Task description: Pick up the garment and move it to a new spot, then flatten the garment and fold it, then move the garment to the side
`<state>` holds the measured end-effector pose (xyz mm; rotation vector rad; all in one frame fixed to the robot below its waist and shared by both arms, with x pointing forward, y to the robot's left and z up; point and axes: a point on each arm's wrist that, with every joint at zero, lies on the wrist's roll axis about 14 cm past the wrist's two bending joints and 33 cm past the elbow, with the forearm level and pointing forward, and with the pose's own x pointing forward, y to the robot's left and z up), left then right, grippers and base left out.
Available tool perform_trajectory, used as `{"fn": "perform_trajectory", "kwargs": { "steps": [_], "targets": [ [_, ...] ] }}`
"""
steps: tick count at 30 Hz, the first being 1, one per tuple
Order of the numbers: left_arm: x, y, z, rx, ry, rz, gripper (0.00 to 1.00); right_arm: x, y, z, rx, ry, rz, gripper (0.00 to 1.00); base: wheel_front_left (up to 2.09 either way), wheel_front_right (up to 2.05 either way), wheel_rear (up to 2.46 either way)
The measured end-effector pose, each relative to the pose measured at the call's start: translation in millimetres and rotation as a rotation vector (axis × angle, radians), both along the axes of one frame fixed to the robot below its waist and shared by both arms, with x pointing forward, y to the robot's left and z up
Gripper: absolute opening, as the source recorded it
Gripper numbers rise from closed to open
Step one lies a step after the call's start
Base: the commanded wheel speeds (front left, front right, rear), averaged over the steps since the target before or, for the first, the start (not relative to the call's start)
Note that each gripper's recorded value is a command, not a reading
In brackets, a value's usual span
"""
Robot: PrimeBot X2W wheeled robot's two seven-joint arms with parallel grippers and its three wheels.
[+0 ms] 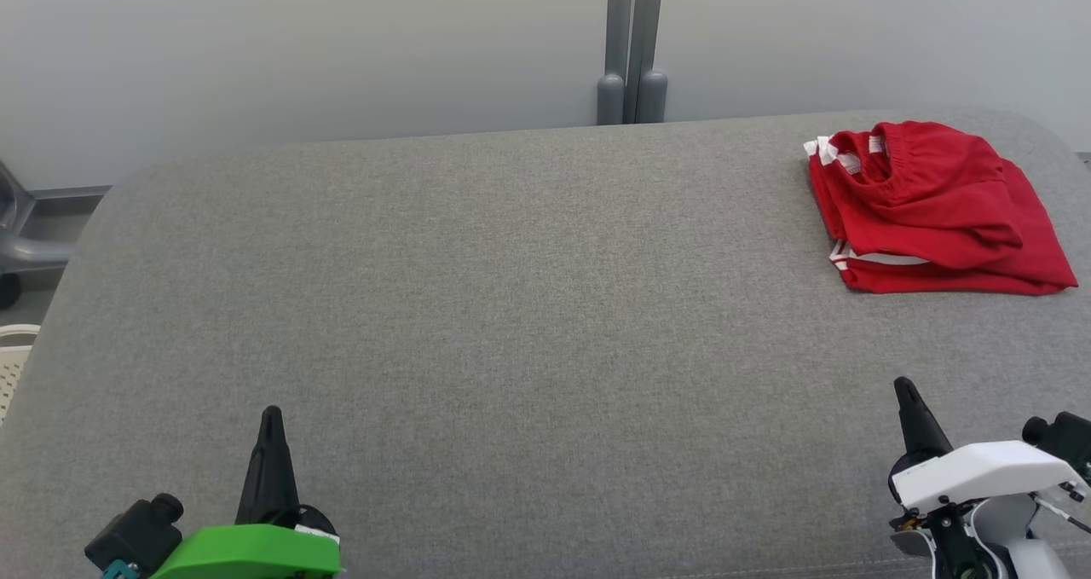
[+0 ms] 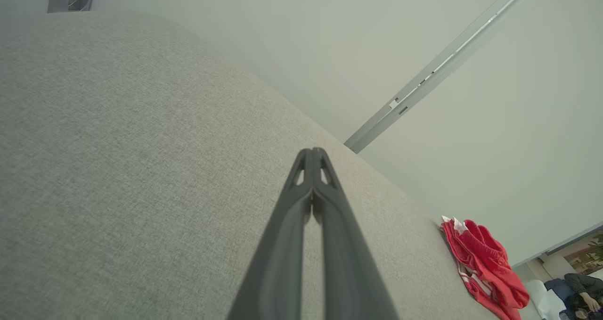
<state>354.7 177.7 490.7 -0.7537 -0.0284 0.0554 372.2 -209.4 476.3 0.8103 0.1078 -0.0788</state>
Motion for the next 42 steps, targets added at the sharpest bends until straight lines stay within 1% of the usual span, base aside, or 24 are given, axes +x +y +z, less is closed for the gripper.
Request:
{"fn": "perform_trajectory", "kwargs": {
  "steps": [20,42],
  "targets": [
    [10,-9,3,-0.247,-0.006,-0.010,0.00,6,-15,3,0.232,0.006,-0.029,0.00,0.00,0.00,0.00],
    [19,-17,8,-0.457,-0.017,-0.023,0.00,12,-25,10,0.433,-0.017,-0.036,0.00,0.00,0.00,0.00]
  ]
}}
